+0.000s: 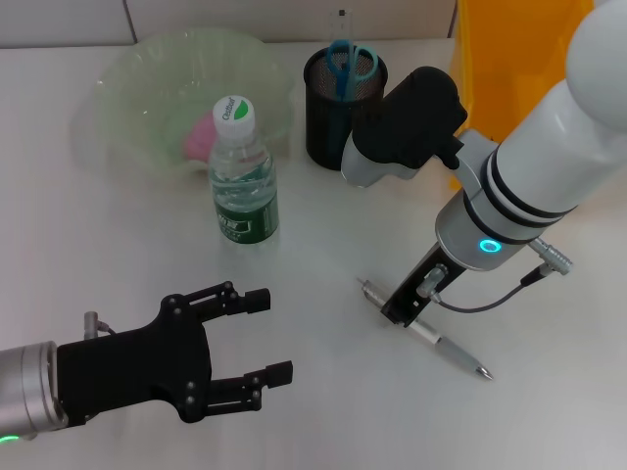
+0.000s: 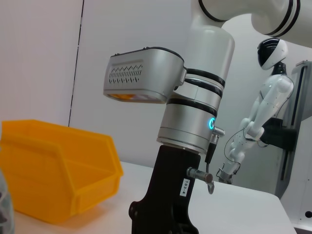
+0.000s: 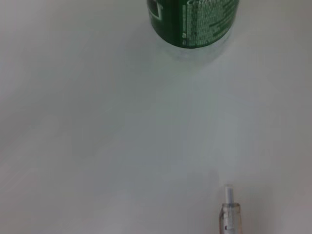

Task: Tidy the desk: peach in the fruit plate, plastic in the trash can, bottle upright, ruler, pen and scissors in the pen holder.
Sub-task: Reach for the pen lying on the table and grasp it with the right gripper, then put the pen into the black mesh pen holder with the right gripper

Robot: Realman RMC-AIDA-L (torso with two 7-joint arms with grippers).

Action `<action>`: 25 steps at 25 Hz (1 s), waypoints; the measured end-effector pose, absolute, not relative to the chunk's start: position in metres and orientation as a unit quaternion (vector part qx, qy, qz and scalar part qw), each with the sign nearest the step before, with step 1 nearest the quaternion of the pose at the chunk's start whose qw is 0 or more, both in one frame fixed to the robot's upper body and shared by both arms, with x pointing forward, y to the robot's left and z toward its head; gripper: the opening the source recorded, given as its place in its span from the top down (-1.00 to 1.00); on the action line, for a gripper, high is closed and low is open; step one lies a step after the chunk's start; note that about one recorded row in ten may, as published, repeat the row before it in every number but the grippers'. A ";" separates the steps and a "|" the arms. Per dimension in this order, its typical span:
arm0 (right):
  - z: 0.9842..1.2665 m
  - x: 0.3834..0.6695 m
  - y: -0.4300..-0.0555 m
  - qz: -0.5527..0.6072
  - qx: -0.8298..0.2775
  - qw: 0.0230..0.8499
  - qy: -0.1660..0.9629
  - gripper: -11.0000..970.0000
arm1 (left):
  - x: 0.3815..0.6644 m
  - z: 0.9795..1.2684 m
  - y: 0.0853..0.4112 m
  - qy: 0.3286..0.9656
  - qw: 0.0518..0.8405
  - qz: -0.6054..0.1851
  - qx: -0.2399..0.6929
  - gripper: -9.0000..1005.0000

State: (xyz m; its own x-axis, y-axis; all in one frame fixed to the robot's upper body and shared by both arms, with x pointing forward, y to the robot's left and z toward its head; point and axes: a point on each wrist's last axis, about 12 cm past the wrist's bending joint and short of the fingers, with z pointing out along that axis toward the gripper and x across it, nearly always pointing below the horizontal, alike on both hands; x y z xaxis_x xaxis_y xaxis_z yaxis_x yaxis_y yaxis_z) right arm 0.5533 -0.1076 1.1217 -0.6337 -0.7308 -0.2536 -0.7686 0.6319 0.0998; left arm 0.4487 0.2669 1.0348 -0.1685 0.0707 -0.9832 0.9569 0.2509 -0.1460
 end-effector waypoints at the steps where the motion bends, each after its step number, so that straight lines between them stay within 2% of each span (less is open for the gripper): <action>1: 1.122 0.553 -0.108 0.100 -0.417 0.095 0.898 0.64 | 0.449 1.035 0.267 0.618 0.493 -0.449 0.415 -0.59; 5: 1.125 0.554 -0.107 0.103 -0.417 0.103 0.897 0.72 | 0.449 1.035 0.267 0.619 0.493 -0.449 0.415 -0.59; 9: 1.144 0.559 -0.116 0.116 -0.402 0.148 0.896 0.72 | 0.449 1.035 0.267 0.619 0.493 -0.449 0.416 -0.59; 11: 1.169 0.569 -0.132 0.125 -0.374 0.214 0.894 0.72 | 0.448 1.035 0.268 0.618 0.493 -0.450 0.416 -0.59; 13: 1.199 0.577 -0.155 0.137 -0.342 0.314 0.875 0.72 | 0.448 1.035 0.268 0.617 0.493 -0.450 0.416 -0.59; 17: 1.226 0.579 -0.186 0.168 -0.321 0.517 0.775 0.73 | 0.449 1.036 0.268 0.617 0.495 -0.450 0.415 -0.59; 21: 1.216 0.584 -0.198 0.194 -0.302 0.638 0.682 0.73 | 0.449 1.036 0.267 0.615 0.496 -0.451 0.416 -0.59; 25: 1.183 0.590 -0.197 0.239 -0.289 0.681 0.629 0.73 | 0.450 1.037 0.266 0.612 0.496 -0.452 0.418 -0.59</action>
State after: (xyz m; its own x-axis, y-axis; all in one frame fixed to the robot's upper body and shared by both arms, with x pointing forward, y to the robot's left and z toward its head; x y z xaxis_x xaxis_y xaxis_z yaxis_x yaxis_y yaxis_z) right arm 0.5896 -0.1975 1.1829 0.0950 -0.0383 -0.9947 -0.6897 0.7180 -0.0935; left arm 0.4505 0.2660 1.0371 -0.1582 0.0641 -0.9853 0.9603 0.2423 -0.1384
